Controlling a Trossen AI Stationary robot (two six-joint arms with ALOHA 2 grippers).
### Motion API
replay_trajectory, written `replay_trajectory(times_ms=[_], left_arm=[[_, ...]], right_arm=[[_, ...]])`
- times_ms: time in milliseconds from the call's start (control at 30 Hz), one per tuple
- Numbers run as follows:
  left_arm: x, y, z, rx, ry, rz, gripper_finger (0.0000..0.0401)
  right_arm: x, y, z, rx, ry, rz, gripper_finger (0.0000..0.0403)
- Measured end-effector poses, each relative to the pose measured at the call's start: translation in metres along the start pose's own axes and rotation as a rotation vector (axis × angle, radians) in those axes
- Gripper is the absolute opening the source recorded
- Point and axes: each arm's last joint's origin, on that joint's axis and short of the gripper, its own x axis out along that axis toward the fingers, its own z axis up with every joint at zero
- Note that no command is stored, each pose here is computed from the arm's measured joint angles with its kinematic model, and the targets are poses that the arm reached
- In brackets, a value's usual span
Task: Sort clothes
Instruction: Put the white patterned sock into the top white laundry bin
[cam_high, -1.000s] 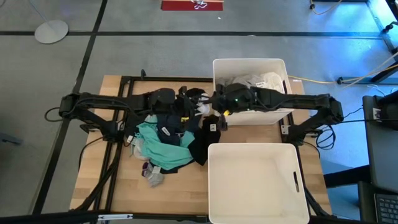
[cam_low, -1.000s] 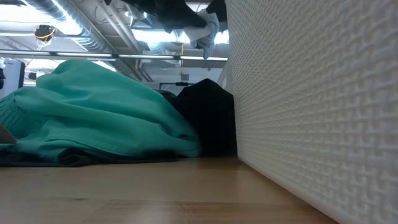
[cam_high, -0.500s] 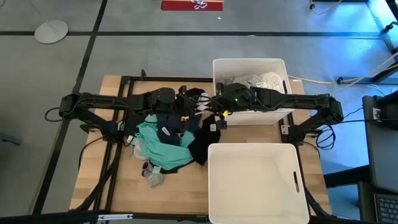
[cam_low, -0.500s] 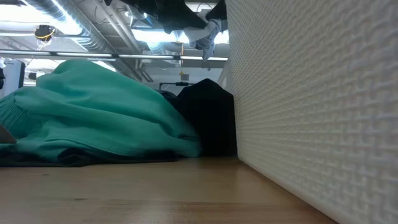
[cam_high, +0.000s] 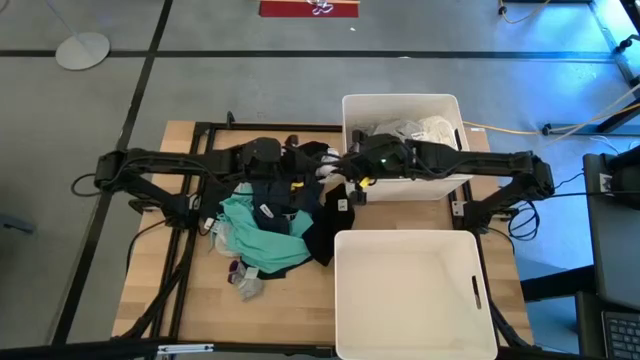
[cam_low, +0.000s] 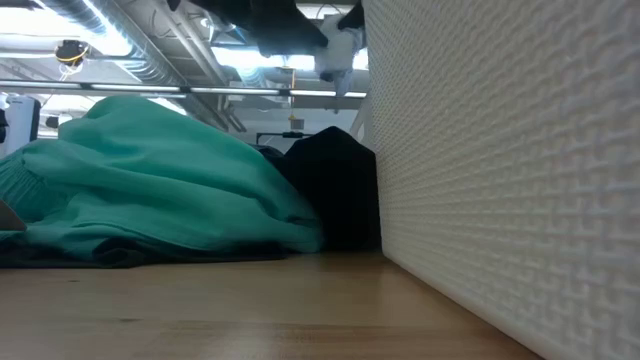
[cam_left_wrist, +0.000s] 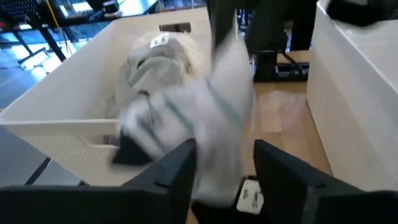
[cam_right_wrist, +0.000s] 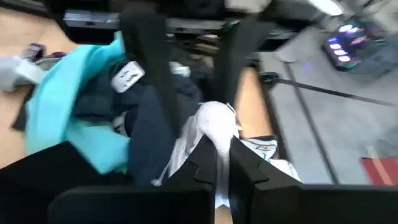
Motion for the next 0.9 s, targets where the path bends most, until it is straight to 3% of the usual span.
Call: replay_trajectory(times_ms=[167, 467, 767, 900], left_arm=[[-0.010, 0.004, -0.002, 0.000, 0.055, 0.002, 0.0187], [-0.016, 0.001, -0.021, -0.036, 0.242, -0.015, 0.0189], [-0.012, -0.003, -0.045, -0.106, 0.303, -0.012, 0.0189], [-0.012, -0.003, -0.048, -0.128, 0.302, -0.009, 0.0189]], right_arm=[[-0.029, -0.009, -0.001, -0.018, 0.052, -0.179, 0.0027], [-0.085, -0.027, -0.017, -0.041, 0.261, -0.545, 0.0024], [-0.092, -0.058, -0.049, 0.167, 0.449, -0.618, 0.0066], [-0.082, -0.069, -0.059, 0.219, 0.510, -0.593, 0.0106]])
